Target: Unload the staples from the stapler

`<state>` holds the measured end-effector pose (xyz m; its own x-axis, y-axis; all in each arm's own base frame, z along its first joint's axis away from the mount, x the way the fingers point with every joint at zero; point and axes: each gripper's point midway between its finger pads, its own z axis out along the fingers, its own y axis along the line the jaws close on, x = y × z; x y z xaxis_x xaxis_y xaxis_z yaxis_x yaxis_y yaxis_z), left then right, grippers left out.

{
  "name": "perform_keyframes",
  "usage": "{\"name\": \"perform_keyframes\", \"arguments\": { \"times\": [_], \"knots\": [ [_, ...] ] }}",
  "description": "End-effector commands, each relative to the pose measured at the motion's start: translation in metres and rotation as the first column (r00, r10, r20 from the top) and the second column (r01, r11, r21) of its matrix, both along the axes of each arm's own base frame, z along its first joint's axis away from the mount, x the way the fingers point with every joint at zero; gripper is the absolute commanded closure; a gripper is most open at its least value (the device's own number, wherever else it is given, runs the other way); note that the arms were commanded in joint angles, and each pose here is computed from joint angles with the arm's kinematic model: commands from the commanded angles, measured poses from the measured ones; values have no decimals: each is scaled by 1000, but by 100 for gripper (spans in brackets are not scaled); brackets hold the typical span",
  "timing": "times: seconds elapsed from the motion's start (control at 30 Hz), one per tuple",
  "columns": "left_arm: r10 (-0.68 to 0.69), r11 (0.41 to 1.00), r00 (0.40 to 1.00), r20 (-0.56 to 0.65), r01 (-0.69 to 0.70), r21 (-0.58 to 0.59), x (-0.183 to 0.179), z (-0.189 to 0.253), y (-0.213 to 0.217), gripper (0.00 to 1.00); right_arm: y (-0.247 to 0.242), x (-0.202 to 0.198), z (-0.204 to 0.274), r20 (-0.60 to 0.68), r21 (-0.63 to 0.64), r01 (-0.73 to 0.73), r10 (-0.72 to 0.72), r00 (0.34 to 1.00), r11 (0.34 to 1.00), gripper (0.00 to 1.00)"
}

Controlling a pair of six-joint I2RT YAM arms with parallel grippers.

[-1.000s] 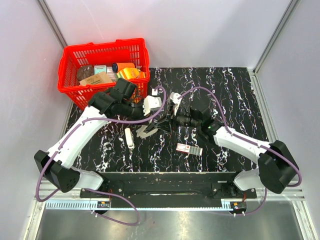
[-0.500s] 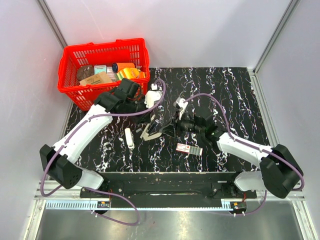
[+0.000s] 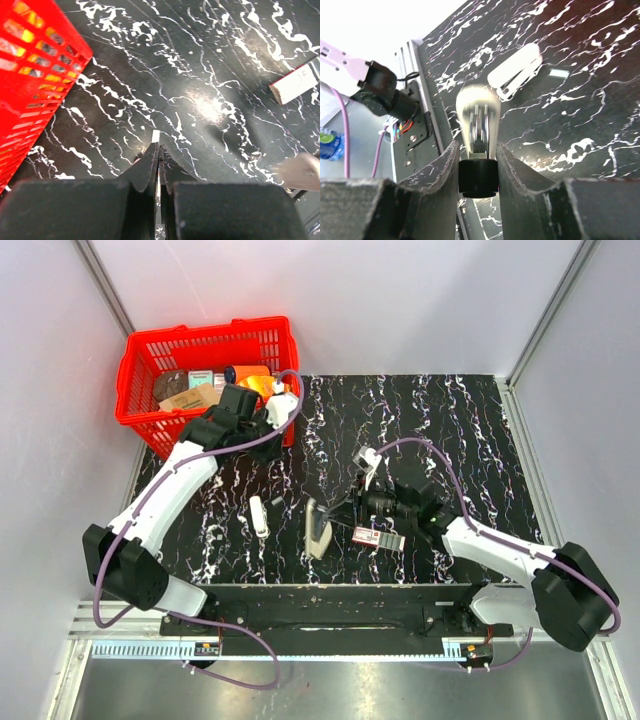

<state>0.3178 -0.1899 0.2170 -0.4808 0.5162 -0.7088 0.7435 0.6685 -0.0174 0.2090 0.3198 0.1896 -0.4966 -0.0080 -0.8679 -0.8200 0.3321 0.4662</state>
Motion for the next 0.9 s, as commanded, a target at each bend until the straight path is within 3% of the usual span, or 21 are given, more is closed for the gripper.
{"name": "perform_keyframes", "arguments": {
  "times": [0.0,0.2,0.27,0.33,0.37,0.47,0.53,0.63,0.8,0.87],
  "knots": [
    [111,994,992,64,-110,-8,27,6,13,100,6,-18,40,49,121,-84,79,996,989,100],
    [29,998,999,-16,-30,-61,9,1,-1,100,6,-17,40,48,119,-79,74,996,990,100],
    [-53,993,997,-50,47,-107,-5,2,-13,100,9,-13,40,42,115,-80,76,996,990,100],
    [-180,973,981,-72,167,-162,-25,4,-27,92,13,-10,38,32,115,-85,82,996,990,100],
    [-251,956,964,-91,231,-183,-39,4,-34,86,15,-10,38,28,116,-89,86,996,989,100],
    [-463,876,880,-101,438,-204,-81,-2,-49,55,20,-9,43,24,134,-107,104,994,985,100],
    [-577,804,814,-68,551,-221,-103,-5,-53,14,25,-7,44,18,138,-121,119,993,983,100],
    [-633,764,773,43,633,-127,-104,-7,-51,11,31,2,40,-33,118,-100,105,994,988,100],
    [-609,792,764,212,574,206,-61,-2,-19,9,44,12,41,-165,95,-102,117,979,990,100],
    [-593,801,765,249,533,271,-49,7,-6,9,51,16,39,-224,84,-118,135,965,989,100]
  ]
}}
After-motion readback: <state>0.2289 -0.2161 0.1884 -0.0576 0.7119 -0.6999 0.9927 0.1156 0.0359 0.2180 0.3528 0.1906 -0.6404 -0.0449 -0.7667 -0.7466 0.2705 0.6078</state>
